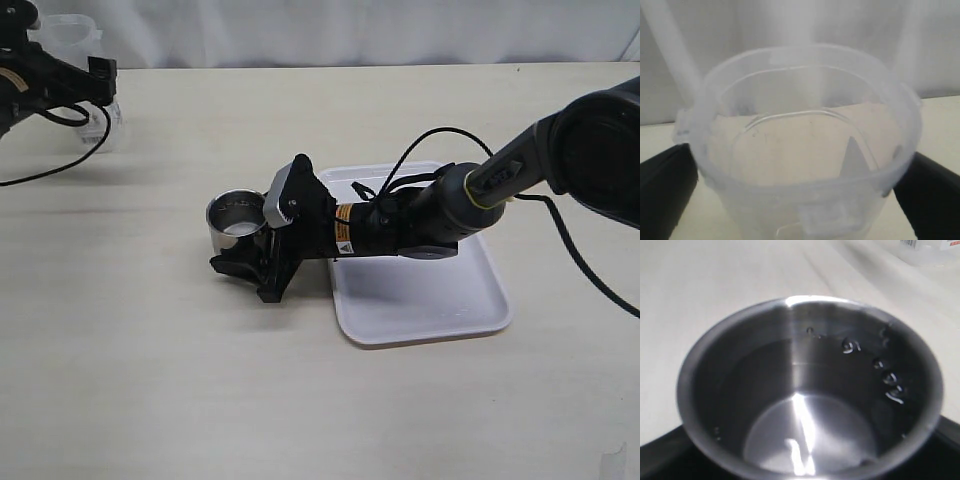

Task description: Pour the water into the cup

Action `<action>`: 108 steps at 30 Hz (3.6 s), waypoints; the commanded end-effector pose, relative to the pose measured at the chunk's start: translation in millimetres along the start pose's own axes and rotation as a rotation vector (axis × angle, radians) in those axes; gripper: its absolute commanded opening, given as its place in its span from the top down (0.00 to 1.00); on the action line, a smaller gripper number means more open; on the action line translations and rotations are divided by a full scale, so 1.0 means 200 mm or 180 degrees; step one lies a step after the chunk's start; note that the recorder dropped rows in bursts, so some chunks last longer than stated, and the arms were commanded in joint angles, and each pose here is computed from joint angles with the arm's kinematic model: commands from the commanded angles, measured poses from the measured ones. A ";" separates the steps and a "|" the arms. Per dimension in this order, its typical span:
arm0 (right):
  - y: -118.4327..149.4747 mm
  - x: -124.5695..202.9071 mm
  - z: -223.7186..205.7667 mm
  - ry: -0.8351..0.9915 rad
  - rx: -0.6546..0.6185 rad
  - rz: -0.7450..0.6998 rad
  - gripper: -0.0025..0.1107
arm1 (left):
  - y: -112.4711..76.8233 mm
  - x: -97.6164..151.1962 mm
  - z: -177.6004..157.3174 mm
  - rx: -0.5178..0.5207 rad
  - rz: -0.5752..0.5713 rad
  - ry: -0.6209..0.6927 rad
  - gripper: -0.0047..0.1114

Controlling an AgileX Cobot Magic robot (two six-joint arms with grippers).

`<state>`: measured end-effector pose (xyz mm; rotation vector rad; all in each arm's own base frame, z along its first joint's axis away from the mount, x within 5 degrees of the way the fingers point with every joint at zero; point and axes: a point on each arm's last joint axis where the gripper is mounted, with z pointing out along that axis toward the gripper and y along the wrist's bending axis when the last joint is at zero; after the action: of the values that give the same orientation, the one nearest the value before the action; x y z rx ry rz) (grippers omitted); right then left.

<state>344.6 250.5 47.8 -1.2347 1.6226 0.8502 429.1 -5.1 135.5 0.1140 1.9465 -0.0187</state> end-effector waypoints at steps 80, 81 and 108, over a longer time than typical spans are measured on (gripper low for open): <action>-0.01 0.01 -0.01 0.0089 0.0013 -0.0046 0.94 | -0.09 -0.42 -1.81 -0.0175 -0.0082 -0.1542 0.05; -0.01 0.01 -0.01 0.0089 0.0013 -0.0046 0.94 | -0.09 -0.41 -1.82 -0.0172 -0.0080 -0.1572 0.05; 0.01 -0.03 0.04 -0.0100 0.0245 0.0226 0.94 | -0.09 -0.36 -1.88 -0.0111 -0.0398 -0.1605 0.05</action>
<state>345.8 257.3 49.7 -1.1430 1.6638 0.8369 106.0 -2.2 342.2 -0.0291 1.4440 -0.0687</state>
